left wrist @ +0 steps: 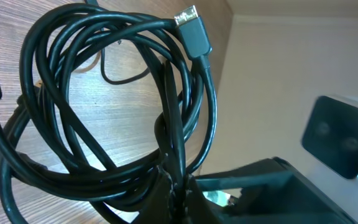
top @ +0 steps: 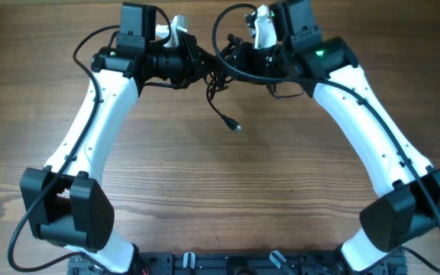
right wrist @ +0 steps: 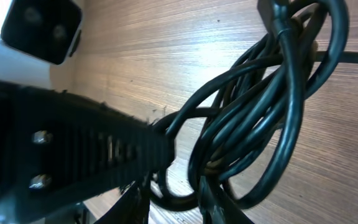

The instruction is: Untangle cables

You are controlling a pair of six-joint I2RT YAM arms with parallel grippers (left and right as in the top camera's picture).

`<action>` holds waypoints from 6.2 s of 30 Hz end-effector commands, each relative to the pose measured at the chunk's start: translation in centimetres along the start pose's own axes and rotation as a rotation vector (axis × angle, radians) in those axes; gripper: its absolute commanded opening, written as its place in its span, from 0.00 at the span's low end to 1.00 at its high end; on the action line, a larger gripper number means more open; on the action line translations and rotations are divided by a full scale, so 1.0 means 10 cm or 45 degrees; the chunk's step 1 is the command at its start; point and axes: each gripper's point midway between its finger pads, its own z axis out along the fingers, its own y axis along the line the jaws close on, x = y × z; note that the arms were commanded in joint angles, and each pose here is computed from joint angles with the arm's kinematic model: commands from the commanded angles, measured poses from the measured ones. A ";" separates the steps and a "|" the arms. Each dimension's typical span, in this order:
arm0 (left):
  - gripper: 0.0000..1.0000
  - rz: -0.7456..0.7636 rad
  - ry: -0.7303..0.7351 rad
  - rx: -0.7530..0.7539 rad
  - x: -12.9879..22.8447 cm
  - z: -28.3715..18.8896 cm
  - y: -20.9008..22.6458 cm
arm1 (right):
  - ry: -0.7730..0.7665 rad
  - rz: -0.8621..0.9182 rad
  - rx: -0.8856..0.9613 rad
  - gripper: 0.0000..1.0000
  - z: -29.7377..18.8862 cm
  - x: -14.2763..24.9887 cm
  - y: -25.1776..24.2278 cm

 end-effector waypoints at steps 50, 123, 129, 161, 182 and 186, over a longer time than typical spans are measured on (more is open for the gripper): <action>0.04 0.145 0.054 0.167 0.09 -0.10 -0.36 | -0.063 -0.218 -0.191 0.04 0.60 -0.27 0.15; 0.04 0.584 -0.077 -0.468 -0.13 0.38 0.62 | -0.604 -0.019 -0.263 0.04 -1.96 -0.89 0.11; 0.04 0.544 -0.076 -0.489 -0.12 0.37 0.66 | -0.596 0.009 -0.159 0.04 -1.93 -0.87 -0.12; 0.04 0.019 0.145 0.103 0.04 0.17 0.04 | -0.045 -0.408 0.147 0.51 0.27 -0.13 -0.24; 0.04 0.510 0.071 -0.270 -0.03 0.13 0.64 | -0.355 -0.270 -0.198 0.04 -1.16 -0.60 0.26; 0.04 0.628 0.050 -0.349 -0.10 0.11 0.73 | -0.388 -0.194 -0.268 0.04 -1.46 -0.69 0.10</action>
